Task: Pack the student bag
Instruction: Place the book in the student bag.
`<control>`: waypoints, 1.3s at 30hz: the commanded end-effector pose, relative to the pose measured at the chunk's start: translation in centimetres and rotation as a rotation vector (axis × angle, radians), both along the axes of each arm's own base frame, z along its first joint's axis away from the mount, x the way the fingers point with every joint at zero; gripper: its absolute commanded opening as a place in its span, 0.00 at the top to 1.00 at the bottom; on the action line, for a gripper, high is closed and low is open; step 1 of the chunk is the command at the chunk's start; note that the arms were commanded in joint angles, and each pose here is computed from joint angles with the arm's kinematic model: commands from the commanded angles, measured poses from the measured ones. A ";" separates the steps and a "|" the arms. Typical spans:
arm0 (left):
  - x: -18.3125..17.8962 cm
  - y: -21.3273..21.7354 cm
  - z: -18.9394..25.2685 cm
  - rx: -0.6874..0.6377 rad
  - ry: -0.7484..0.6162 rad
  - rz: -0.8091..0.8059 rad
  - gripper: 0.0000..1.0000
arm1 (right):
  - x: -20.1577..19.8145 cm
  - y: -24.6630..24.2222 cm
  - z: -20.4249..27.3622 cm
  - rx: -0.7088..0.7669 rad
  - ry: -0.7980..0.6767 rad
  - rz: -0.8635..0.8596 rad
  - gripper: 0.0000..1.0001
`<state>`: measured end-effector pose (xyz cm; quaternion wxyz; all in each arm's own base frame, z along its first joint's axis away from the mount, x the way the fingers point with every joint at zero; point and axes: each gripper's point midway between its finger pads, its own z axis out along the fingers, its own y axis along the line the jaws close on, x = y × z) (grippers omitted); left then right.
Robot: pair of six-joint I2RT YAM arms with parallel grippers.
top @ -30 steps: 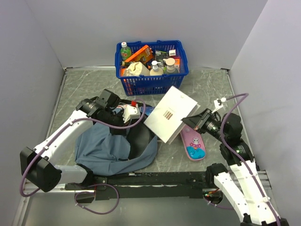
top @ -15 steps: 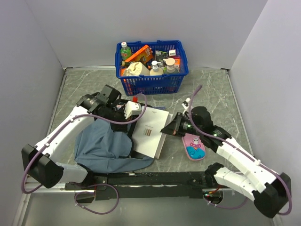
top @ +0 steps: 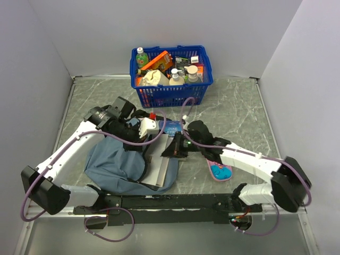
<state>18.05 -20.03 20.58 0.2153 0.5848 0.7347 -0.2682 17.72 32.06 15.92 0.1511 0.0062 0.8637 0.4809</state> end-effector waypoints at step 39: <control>-1.1 -0.5 2.5 -0.065 -0.046 -0.081 0.99 | -1.0 2.6 -6.8 -0.403 -0.197 0.179 0.80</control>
